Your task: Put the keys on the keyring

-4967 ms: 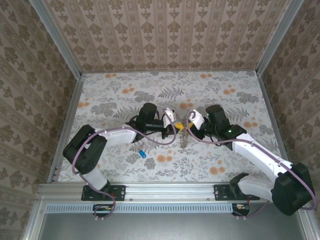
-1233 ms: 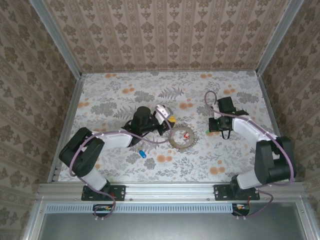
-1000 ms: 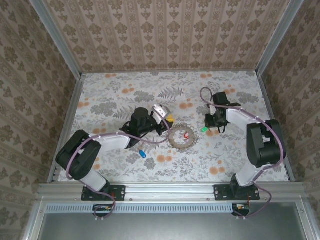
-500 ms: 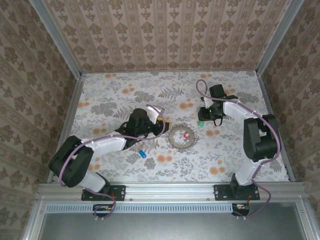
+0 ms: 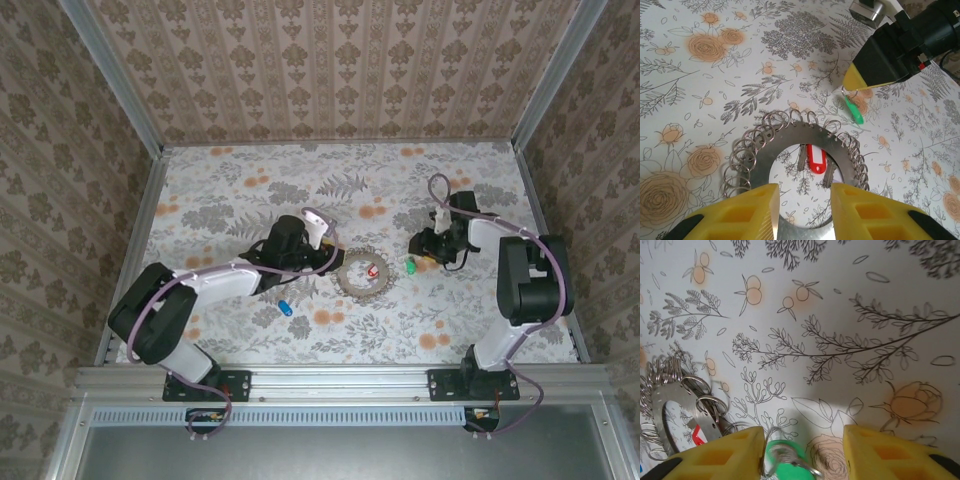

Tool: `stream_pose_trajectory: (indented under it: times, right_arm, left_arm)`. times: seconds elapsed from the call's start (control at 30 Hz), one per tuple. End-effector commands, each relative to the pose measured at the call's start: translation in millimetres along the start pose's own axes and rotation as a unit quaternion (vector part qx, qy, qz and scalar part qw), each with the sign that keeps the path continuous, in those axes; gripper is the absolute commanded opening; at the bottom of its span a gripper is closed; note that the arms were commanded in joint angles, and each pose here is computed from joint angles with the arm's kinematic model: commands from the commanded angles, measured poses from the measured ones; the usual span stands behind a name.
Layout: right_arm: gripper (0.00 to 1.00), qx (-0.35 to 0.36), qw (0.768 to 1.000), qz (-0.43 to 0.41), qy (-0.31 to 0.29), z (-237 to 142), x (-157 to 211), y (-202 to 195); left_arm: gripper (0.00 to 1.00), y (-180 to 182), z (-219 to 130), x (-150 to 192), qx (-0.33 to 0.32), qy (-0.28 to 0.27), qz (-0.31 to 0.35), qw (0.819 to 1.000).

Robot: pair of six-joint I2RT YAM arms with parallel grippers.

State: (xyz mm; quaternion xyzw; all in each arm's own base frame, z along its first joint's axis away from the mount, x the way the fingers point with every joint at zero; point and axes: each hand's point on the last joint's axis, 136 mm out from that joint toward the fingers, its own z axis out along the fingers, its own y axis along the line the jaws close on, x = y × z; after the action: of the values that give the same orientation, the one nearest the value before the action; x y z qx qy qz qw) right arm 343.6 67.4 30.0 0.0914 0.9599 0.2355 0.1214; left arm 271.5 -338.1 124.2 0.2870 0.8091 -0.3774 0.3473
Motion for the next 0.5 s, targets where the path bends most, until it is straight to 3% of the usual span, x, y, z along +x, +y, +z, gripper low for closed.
stream_pose_trajectory:
  times: [0.0,0.07,0.13,0.27,0.33,0.47]
  right_arm:
    - [0.36,0.06,0.998,-0.021,-0.014,-12.3,-0.7,-7.5]
    - [0.13,0.019,0.999,-0.026,-0.018,-12.5,1.8,4.5]
    - [0.0,-0.066,0.997,-0.013,-0.031,-15.8,1.4,29.1]
    - [0.0,-0.217,0.972,0.004,-0.089,-40.5,-13.9,74.4]
    - [0.0,-0.268,0.96,-0.008,-0.081,-52.7,-12.9,95.2]
    - [0.0,-0.297,0.949,-0.054,-0.088,-77.2,-3.1,116.3]
  left_arm:
    - [0.32,-8.2,5.9,-5.8,0.016,0.004,-0.007,1.0]
    - [0.31,-10.1,8.4,-6.6,0.022,0.002,-0.006,1.0]
    - [0.29,-11.1,10.6,-7.2,0.024,0.004,-0.006,1.0]
    - [0.27,-14.3,12.4,-14.0,0.033,-0.008,-0.009,0.999]
    - [0.32,-16.4,13.4,-19.7,0.042,-0.019,-0.01,0.999]
    - [0.39,-28.2,21.4,-32.6,0.093,-0.021,-0.016,0.995]
